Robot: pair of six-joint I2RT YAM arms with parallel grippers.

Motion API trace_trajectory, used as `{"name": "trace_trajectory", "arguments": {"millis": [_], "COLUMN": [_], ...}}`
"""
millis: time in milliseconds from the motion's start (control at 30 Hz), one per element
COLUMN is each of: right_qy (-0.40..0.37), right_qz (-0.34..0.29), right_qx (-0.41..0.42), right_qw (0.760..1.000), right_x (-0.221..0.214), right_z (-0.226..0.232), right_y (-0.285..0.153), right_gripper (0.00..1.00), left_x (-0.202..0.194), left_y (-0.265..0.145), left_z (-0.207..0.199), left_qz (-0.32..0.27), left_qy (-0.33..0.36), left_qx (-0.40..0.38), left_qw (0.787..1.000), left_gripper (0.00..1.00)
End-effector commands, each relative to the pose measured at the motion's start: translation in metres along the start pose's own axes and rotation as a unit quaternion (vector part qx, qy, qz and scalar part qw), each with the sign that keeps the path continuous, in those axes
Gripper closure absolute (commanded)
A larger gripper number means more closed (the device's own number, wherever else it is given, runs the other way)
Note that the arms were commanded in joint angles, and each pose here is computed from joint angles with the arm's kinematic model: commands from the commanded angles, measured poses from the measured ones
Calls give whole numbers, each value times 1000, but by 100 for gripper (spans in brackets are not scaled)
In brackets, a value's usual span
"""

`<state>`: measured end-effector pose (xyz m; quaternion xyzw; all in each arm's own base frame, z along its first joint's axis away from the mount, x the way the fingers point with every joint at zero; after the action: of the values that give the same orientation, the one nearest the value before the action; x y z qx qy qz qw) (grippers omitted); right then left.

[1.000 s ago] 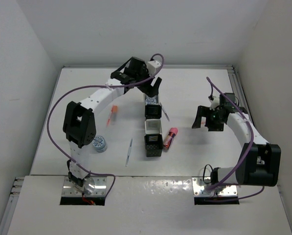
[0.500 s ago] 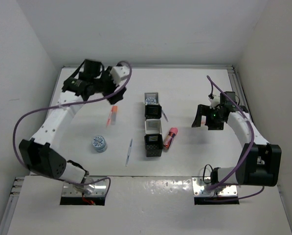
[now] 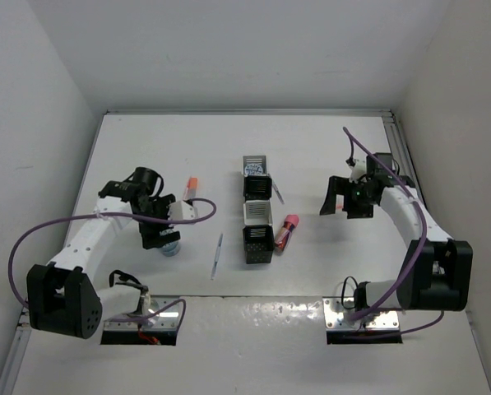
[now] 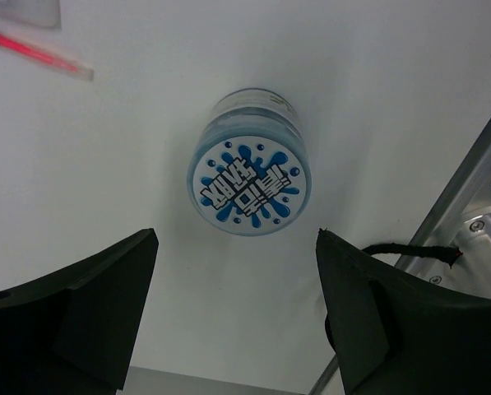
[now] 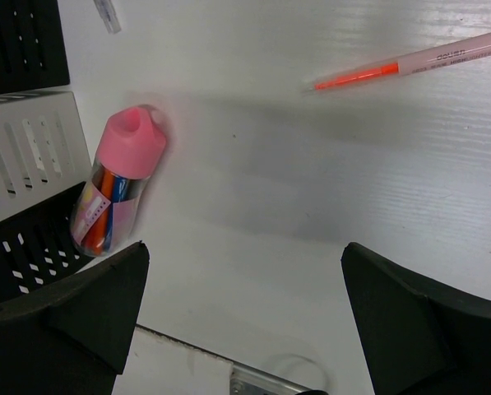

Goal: Sort the stationery into containers
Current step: Grab a piece of stationery with the left arm

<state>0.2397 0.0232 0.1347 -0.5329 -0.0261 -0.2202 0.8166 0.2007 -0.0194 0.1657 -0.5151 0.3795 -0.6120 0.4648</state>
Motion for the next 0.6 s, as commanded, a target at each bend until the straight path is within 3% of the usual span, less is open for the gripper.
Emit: {"name": "trace_trajectory", "arguments": {"millis": [0,567], "right_qy": [-15,-23], "right_qz": [-16,-1], "right_qx": [6,0], "right_qw": [1000,1000], "right_x": [11,11], "right_z": [8,9], "right_y": [-5,-2], "right_gripper": [2,2], "left_x": [-5,-6], "left_y": [-2,31], "left_z": [-1,3], "left_qz": [5,-26], "left_qy": [40,37], "left_qx": [15,44], "left_qw": [999,998], "left_gripper": [15,15]}}
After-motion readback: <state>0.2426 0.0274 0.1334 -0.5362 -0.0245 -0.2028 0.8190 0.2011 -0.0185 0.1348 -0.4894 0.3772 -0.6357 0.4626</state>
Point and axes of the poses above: each gripper's point midway between its finger pads, its own y axis out along the fingers, its own z axis along the line the jaws close on, x = y × z, the point moved 7 cm from there along -y, back along the fingers, and after that the axes turned 14 degrees about y, right-handed, at the moved point
